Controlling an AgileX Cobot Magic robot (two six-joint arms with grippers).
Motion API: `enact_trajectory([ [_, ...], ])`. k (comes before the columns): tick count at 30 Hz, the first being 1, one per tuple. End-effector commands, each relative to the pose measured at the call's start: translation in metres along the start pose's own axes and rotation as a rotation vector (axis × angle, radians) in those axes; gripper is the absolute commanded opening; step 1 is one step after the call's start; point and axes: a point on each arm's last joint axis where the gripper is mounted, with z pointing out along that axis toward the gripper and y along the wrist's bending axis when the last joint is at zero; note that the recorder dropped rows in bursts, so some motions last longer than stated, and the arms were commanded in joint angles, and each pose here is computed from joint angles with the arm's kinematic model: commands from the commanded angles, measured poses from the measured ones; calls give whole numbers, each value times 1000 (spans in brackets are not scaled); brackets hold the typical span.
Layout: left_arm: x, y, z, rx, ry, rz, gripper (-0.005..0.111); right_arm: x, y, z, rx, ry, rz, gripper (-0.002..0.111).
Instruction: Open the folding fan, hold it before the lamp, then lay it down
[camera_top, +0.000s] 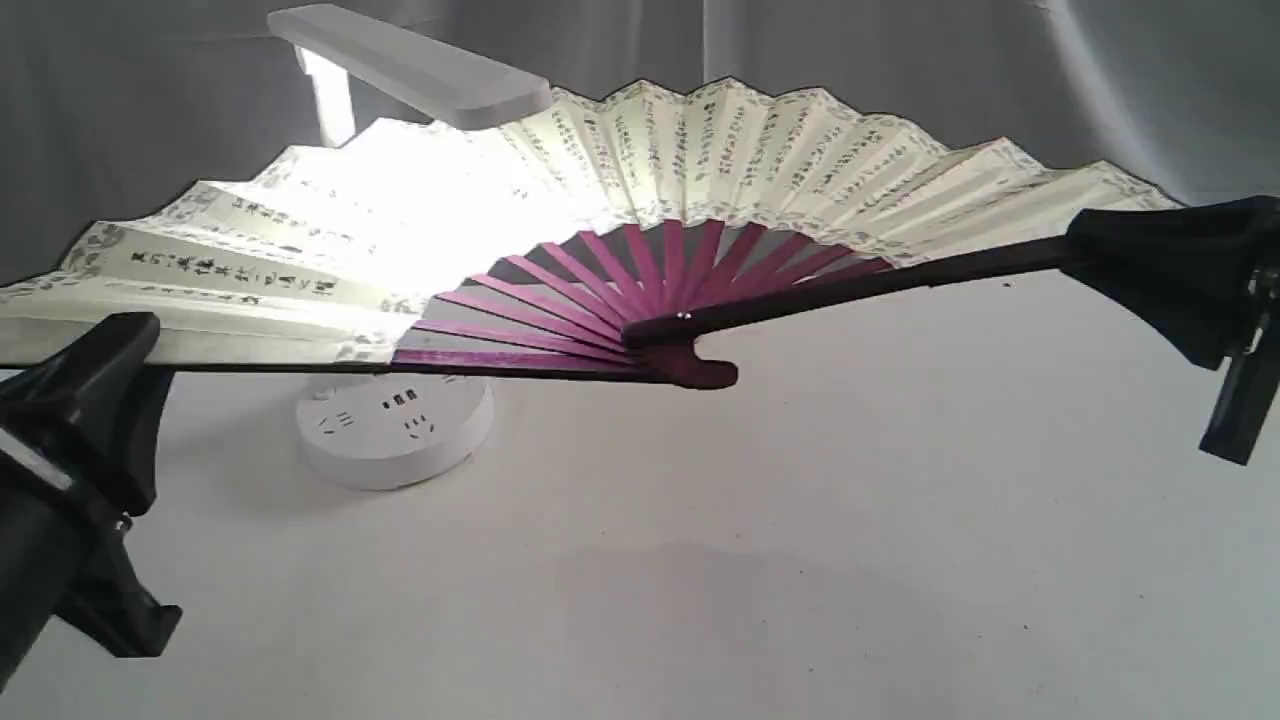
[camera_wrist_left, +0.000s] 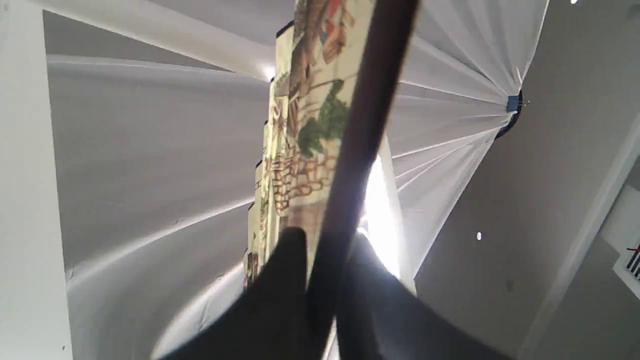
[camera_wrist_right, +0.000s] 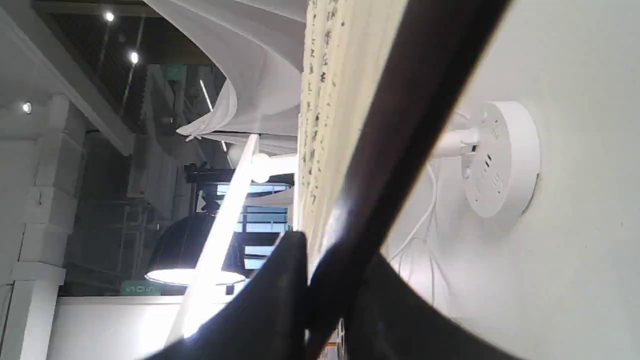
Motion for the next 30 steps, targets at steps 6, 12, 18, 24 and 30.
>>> enact_trajectory([
  [6,-25,-11,-14,110,-125,-94,0,-7,-5,-3,64,-62,-40,0],
  [12,-28,-17,-19,136,-113,-110,0,-5,-3,-3,47,-46,-36,0],
  [18,-29,-18,-20,139,-116,-95,0,-4,-2,-3,37,-37,-36,0],
  [24,-28,-18,-20,140,-113,-94,0,-4,-2,-3,37,-37,-34,0],
  [30,-28,-18,-20,140,-113,-94,0,-4,-2,-3,37,-37,-34,0],
])
